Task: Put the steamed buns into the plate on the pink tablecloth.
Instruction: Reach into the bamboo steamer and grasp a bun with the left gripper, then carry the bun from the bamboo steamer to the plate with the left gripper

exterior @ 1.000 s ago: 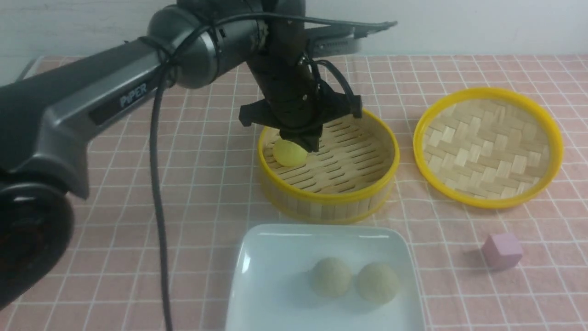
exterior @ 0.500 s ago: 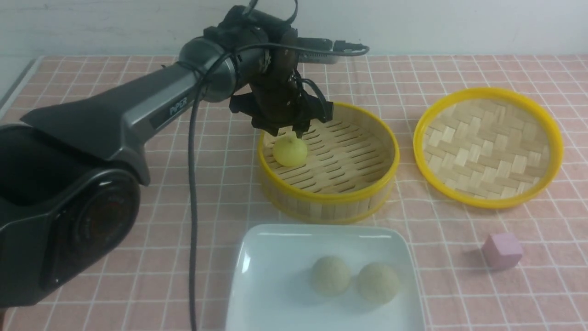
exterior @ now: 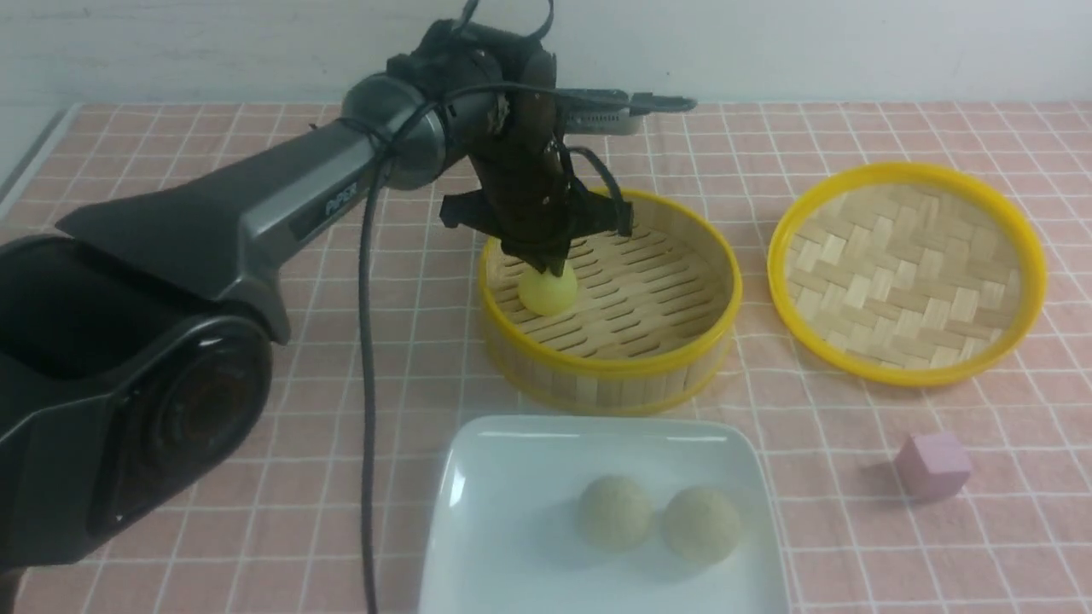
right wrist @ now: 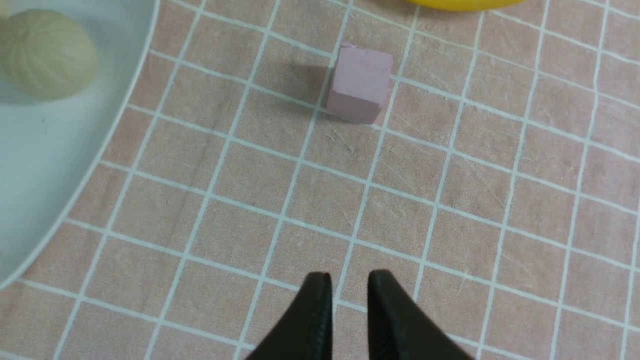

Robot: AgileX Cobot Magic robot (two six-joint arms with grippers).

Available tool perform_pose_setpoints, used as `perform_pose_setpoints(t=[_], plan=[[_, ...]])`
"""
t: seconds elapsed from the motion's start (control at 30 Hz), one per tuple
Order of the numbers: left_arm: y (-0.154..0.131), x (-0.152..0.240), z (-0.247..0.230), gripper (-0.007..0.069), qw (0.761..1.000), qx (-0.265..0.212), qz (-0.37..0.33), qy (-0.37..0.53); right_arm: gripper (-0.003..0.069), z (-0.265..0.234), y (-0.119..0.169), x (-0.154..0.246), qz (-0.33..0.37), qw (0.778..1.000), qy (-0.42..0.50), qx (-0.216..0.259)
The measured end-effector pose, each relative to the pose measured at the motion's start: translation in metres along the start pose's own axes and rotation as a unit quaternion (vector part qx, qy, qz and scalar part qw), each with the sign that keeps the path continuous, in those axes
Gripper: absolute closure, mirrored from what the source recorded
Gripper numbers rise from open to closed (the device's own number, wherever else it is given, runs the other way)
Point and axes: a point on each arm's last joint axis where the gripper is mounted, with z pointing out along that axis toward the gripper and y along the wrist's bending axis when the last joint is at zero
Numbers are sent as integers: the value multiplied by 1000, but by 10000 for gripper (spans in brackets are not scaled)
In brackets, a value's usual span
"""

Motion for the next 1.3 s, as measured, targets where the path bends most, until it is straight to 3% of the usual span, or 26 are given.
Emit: perform_pose_setpoints(t=[0.23,0.33,0.5,0.67,0.87,0.97,1.17,1.2,1.27,1.3], plan=[[-5,-5,-150,607,996,21,67,-59,545,0,0,0,0,1000,1,0],[0,15,-163,607,997,22,71,-37,544,0,0,0,1,1000,2,-1],[3,85,-88,604,990,31,59,122,540,0,1,1,4,1000,4,-5],[-4,140,-24,602,987,44,58,142,533,0,1,1,6,1000,5,-8],[-1,151,-7,582,991,44,36,117,527,0,2,2,11,1000,9,-13],[-1,151,-8,539,992,44,27,115,526,-3,4,4,21,999,33,-21],[2,148,-20,369,993,30,42,102,526,-24,1,16,46,996,63,-42],[2,146,-28,305,994,29,46,94,543,-35,-1,24,56,996,42,-59],[2,145,-34,269,995,31,47,87,564,-43,-3,31,60,996,24,-69],[2,143,-41,230,995,33,48,77,617,-49,-5,41,60,995,-5,-80]])
